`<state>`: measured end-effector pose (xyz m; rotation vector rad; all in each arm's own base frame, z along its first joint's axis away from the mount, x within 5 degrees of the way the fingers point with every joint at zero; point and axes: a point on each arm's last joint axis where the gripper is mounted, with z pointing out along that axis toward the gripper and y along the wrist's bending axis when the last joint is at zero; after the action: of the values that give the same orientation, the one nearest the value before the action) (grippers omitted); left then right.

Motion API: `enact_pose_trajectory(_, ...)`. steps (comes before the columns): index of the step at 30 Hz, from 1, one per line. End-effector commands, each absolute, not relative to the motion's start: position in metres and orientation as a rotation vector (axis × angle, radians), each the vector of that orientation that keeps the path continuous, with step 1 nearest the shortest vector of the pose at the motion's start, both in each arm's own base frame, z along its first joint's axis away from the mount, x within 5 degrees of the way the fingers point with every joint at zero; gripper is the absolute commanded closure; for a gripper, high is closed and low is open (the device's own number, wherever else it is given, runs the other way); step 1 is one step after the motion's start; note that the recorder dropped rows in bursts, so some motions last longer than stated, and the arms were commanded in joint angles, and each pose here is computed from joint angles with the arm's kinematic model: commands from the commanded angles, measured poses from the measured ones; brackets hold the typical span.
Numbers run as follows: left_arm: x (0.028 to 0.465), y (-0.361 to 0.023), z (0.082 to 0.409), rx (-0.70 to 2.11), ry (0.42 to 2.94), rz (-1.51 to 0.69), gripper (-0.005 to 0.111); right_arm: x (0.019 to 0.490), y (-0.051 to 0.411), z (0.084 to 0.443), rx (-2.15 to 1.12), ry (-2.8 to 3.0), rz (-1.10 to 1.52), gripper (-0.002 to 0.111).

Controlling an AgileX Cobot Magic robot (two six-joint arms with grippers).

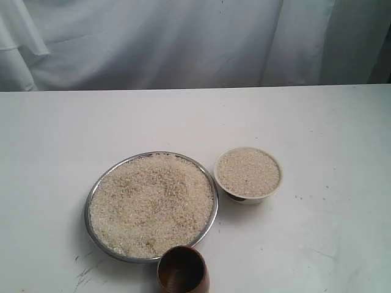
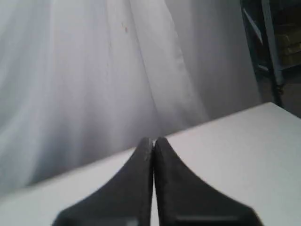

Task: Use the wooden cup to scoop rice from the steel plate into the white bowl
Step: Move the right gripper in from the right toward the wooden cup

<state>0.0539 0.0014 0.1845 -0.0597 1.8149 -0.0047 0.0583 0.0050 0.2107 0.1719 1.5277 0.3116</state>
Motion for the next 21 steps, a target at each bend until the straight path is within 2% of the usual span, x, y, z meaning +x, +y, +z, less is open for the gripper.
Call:
enact_pose_trajectory(1,0.054,0.001,0.184,-0.057,1.801,-0.006,0.107,0.055,-0.005,0.23,0.527,1.22,0.655,0.108)
enact_pose_trajectory(7,0.054,0.001,0.184,-0.057,1.801,-0.006,0.107,0.054,-0.004,0.235,0.493,1.174,0.664,0.108)
enact_pose_trajectory(10,0.054,0.001,0.184,-0.057,1.801,-0.006,0.107,0.053,0.004,0.266,0.238,1.053,0.558,0.108)
enact_pose_trajectory(13,0.054,0.001,0.184,-0.057,1.801,-0.006,0.107,0.083,0.018,0.294,0.079,1.171,0.495,0.108)
enact_pose_trajectory(18,0.054,0.001,0.184,-0.057,1.801,-0.006,0.107,0.134,0.052,0.336,-0.262,1.096,0.57,0.108)
enact_pose_trajectory(21,0.054,0.001,0.184,-0.057,1.801,-0.006,0.107,0.166,0.074,0.335,-0.497,1.182,0.615,0.108)
